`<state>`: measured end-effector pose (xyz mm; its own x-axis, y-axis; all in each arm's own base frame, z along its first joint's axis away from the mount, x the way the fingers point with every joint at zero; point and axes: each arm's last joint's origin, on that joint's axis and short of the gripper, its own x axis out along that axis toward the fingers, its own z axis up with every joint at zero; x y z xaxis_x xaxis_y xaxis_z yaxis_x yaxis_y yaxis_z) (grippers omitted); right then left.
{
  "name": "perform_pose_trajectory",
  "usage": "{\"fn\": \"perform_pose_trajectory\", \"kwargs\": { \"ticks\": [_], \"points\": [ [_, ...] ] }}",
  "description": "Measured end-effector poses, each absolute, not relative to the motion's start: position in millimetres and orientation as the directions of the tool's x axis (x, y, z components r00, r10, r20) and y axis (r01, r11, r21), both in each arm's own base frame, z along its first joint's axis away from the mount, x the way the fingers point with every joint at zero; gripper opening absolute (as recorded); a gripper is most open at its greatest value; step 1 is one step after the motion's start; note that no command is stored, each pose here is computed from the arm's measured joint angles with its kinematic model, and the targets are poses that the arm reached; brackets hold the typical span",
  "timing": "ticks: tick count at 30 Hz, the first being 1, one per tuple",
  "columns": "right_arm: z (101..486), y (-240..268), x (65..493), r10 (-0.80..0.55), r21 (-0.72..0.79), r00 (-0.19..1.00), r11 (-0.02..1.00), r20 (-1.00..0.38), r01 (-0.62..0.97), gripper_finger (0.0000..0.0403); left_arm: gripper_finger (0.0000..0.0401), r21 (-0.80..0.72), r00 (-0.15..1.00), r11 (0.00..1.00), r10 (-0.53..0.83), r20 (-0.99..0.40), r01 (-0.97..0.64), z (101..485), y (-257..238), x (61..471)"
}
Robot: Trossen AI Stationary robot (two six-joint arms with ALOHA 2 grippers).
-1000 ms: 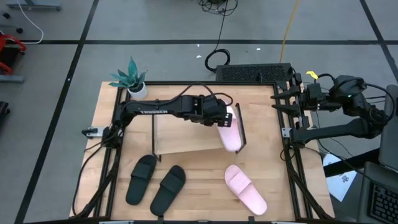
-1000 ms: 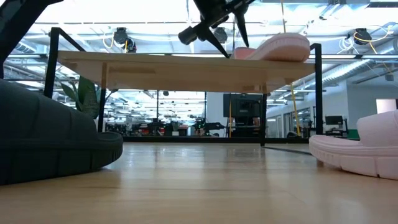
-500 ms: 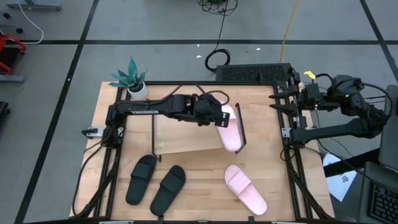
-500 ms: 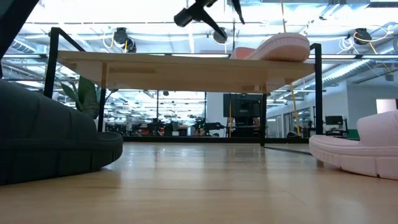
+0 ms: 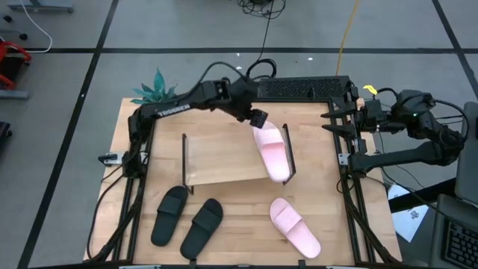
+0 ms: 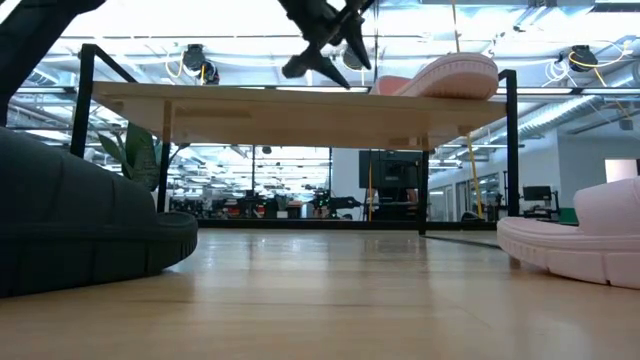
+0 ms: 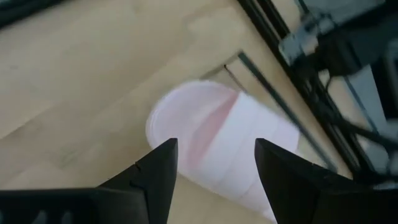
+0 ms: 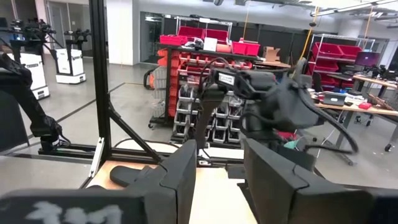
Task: Pick and place slides into the shelf
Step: Put the right pink slipper on the shelf
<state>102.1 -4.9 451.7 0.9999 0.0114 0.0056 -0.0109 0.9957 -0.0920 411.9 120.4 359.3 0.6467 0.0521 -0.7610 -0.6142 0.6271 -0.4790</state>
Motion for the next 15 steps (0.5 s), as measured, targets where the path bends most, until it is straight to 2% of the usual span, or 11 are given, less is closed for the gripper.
{"fn": "perform_pose_trajectory", "kwargs": {
  "ticks": [3, 5, 9, 15],
  "points": [
    [451.6, -4.9, 102.2, 0.011, -0.092, 1.000, 0.996, 0.005, -0.011, 0.0125, 0.0211, -0.513, 0.647, 0.650, -0.043, -0.761, -0.560, 350.7, 129.6, 413.9],
    [451.6, -4.9, 102.2, 0.011, -0.092, 1.000, 0.996, 0.005, -0.011, 0.0125, 0.0211, -0.515, 0.608, 0.637, -0.091, -0.789, -0.573, 343.5, 130.7, 412.1],
    [451.6, -4.9, 102.2, 0.011, -0.092, 1.000, 0.996, 0.005, -0.011, 0.0125, 0.0211, -0.433, 0.531, 0.646, -0.049, -0.846, -0.629, 334.8, 126.0, 410.7],
    [451.6, -4.9, 102.3, 0.010, -0.092, 1.000, 0.996, 0.005, -0.010, 0.0125, 0.0211, -0.418, 0.535, 0.638, -0.011, -0.845, -0.647, 333.9, 131.8, 411.2]
  ]
}}
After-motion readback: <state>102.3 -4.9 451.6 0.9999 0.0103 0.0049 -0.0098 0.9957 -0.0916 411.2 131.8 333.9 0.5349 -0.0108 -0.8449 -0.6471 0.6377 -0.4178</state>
